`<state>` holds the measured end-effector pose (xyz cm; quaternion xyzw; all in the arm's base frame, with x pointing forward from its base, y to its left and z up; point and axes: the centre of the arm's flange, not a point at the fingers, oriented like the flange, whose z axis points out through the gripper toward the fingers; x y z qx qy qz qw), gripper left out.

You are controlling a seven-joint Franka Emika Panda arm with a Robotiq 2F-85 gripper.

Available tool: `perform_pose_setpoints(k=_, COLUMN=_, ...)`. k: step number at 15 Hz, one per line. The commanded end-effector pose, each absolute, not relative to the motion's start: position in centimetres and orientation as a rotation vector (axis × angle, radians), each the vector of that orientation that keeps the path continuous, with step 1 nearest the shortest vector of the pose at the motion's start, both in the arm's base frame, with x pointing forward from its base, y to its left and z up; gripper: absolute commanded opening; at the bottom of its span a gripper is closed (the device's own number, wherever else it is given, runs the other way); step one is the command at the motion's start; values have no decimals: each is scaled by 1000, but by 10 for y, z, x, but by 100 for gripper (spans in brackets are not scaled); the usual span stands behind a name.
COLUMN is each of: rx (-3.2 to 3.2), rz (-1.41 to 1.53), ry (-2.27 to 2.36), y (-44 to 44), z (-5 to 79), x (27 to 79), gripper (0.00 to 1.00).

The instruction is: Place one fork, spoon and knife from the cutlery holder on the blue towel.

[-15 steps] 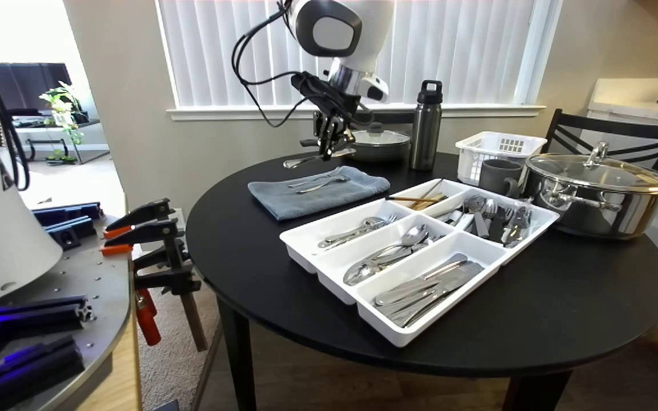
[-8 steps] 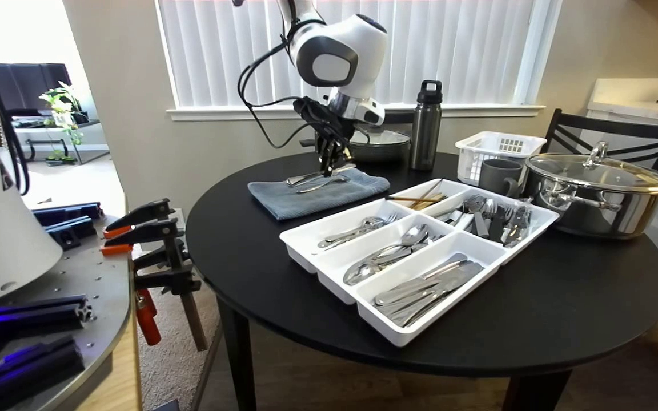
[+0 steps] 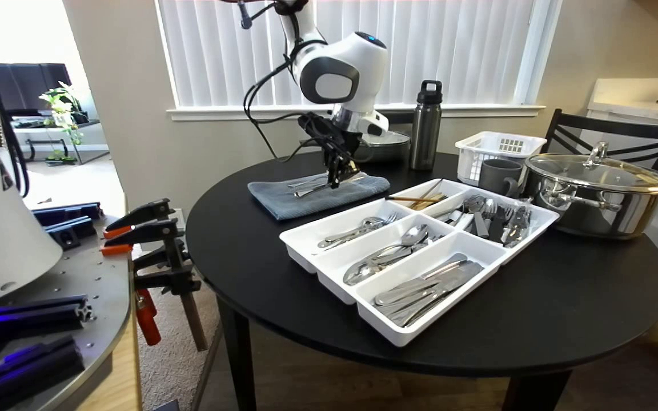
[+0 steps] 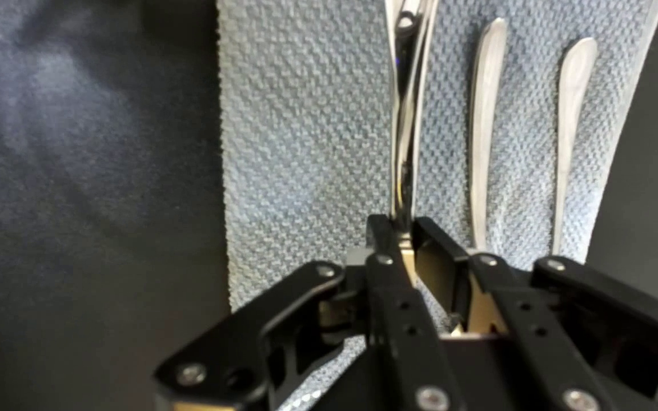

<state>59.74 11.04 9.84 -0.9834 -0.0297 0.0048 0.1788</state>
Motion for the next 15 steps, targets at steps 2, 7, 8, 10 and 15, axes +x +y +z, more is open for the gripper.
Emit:
perform_pose_setpoints(k=2, rx=-2838, rz=-9, ry=-20, y=102, z=101, x=598, gripper=46)
perform_pose_setpoints(k=7, rx=-2872, rz=-49, ry=22, y=81, z=125, x=597, gripper=77)
perform_pose_setpoints(k=8, rx=-2857, rz=-38, ry=14, y=75, z=135, x=597, gripper=84)
perform_pose_setpoints(k=10, rx=-2843, rz=-50, ry=8, y=63, z=151, x=597, gripper=95)
perform_pose_setpoints(k=15, rx=-2803, rz=-100, ry=-7, y=33, z=185, x=591, gripper=100)
